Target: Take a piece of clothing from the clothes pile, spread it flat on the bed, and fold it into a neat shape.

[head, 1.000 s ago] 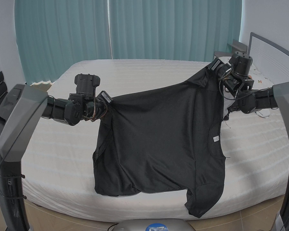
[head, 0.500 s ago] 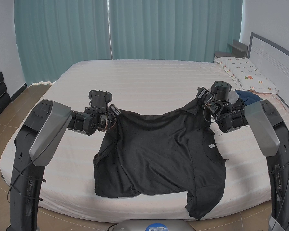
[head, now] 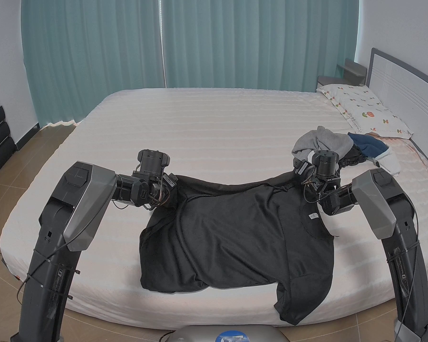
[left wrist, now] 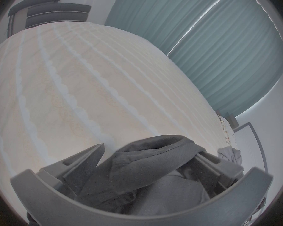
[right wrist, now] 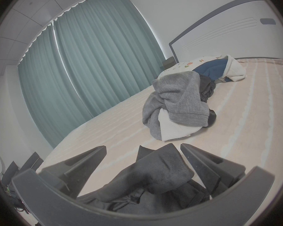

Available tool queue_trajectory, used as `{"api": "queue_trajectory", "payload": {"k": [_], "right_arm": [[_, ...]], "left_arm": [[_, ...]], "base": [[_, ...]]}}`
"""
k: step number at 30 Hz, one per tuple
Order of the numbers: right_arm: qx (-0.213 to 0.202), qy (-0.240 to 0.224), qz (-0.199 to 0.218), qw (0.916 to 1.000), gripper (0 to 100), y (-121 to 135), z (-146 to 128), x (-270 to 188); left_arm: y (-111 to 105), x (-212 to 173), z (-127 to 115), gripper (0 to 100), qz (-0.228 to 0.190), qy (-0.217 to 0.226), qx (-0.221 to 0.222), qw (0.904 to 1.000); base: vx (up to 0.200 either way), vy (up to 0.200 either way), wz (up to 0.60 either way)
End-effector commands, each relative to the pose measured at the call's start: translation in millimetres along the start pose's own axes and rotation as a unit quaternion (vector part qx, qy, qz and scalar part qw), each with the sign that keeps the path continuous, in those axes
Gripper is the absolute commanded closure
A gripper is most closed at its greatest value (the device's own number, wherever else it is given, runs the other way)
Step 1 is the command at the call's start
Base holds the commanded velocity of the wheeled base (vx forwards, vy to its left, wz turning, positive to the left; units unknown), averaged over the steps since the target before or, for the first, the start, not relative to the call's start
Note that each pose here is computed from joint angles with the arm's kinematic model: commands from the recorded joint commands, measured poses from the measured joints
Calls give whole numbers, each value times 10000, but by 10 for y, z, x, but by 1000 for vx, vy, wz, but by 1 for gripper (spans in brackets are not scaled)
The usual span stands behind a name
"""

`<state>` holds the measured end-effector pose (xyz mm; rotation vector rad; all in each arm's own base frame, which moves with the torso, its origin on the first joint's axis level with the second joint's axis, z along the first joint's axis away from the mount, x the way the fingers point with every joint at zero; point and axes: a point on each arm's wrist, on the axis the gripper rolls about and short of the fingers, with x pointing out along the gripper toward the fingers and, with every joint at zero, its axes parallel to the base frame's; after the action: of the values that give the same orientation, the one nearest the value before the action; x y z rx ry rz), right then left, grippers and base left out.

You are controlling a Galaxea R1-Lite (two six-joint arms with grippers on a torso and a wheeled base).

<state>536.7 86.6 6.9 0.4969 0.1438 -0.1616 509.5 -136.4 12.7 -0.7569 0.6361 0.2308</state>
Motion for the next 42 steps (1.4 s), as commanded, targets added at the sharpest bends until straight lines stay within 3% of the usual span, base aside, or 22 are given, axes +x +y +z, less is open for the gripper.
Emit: {"api": "queue_trajectory", "payload": {"k": [1,6,12,18,26,31,32,36,42], "right_arm": [[101,-70,-37,9999,0,-52,246,-68],[627,-271,129,9976,0,2,583,-150],[692,-354,49,9970,0,-76,774,-213],[923,71,50,9957,0,-116,781,-477],[1371,909,143,9863,0,-310,695,-1078],[1534,1266,85,9800,0,-444,574,-1405],[1652,1433,158,9757,0,-497,523,-1536],[1911,1458,386,9699,0,-603,455,-1672],[2272,1465,359,9621,0,-682,340,-1701]], "left_arm": [[37,-59,150,0,75,30,-144,9999],[-43,-242,393,0,-203,98,-370,9991],[-49,-323,647,0,-348,-127,-888,9954],[16,-370,797,0,-299,-197,-1239,9916],[138,-375,630,0,-279,525,-1058,9926],[159,-319,553,0,-270,599,-719,9952],[176,-255,479,0,-242,656,-631,9956],[166,-132,305,0,-233,779,-526,9953],[111,13,60,0,-133,729,-305,9968]], "base": [[0,0,0],[0,0,0],[0,0,0],[0,0,0],[0,0,0],[0,0,0],[0,0,0],[0,0,0],[0,0,0]]}}
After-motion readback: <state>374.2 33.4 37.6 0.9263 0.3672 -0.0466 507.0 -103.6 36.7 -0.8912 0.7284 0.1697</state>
